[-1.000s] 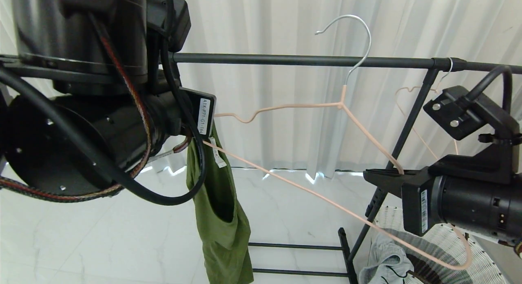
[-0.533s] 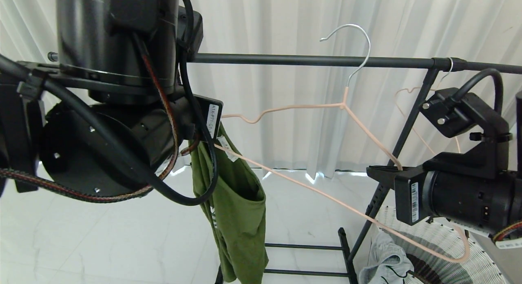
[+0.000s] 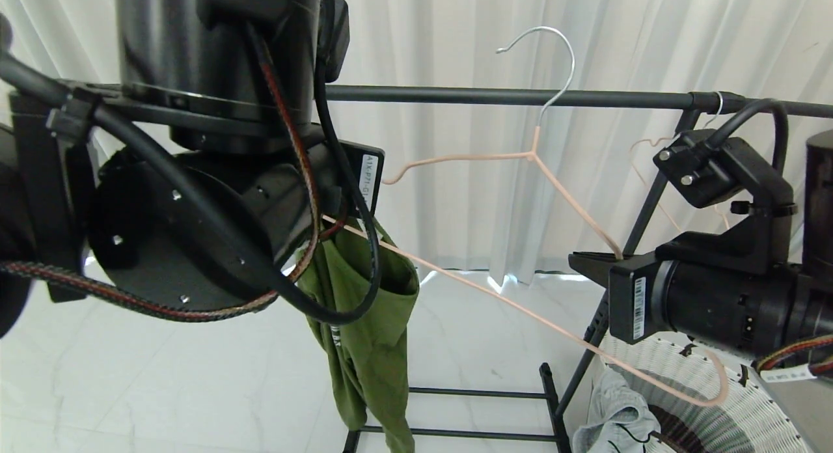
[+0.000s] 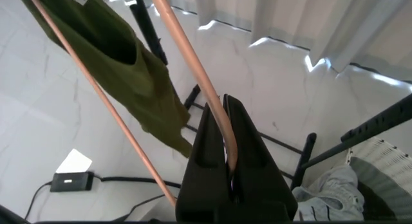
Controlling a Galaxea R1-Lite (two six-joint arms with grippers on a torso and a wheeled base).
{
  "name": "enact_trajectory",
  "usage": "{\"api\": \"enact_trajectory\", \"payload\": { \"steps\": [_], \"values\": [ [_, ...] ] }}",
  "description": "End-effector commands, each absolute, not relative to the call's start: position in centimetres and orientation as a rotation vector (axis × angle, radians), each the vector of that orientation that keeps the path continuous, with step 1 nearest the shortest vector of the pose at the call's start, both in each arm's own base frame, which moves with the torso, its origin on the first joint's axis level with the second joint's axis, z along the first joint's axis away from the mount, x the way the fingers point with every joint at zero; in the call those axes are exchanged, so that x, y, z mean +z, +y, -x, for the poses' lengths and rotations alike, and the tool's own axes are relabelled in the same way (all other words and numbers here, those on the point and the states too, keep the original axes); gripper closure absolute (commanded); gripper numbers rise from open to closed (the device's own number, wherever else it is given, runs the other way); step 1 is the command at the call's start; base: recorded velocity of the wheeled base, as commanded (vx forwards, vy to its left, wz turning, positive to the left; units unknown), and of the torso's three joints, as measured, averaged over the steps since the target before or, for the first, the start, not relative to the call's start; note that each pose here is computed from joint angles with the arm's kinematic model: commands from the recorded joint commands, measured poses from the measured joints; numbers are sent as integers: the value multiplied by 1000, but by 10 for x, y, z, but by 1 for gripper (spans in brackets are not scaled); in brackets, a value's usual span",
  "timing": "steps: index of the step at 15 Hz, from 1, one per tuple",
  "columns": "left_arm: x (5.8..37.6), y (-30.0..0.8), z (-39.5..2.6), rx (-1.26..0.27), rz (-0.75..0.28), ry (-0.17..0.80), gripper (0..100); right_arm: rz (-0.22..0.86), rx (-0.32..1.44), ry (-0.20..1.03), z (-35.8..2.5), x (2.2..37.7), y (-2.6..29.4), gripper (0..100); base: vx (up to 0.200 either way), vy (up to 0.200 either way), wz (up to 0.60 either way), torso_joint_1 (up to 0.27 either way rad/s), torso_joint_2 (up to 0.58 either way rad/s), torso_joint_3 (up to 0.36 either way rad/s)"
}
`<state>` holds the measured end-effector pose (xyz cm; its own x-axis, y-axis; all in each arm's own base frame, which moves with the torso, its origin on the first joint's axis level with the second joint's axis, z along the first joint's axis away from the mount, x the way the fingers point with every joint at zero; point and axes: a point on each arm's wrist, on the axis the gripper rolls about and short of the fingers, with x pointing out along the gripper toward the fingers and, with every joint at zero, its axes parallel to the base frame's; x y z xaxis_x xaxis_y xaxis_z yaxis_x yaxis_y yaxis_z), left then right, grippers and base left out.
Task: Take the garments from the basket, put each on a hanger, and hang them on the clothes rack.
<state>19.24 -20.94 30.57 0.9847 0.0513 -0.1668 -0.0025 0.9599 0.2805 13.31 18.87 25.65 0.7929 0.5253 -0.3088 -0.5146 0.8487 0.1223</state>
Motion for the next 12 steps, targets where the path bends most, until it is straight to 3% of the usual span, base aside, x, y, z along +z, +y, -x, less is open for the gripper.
{"api": "enact_trajectory", "payload": {
  "steps": [1,6,12],
  "values": [
    [310,-215,-197,27,-267,164,100,-15,577,355,-130,253,192,100,0,0,0,0,0,0],
    [314,-204,-208,82,-252,163,100,0,585,369,-125,248,193,100,0,0,0,0,0,0],
    [311,-193,-216,131,-277,188,100,-6,419,330,-137,251,183,100,0,0,0,0,0,0]
  ]
}}
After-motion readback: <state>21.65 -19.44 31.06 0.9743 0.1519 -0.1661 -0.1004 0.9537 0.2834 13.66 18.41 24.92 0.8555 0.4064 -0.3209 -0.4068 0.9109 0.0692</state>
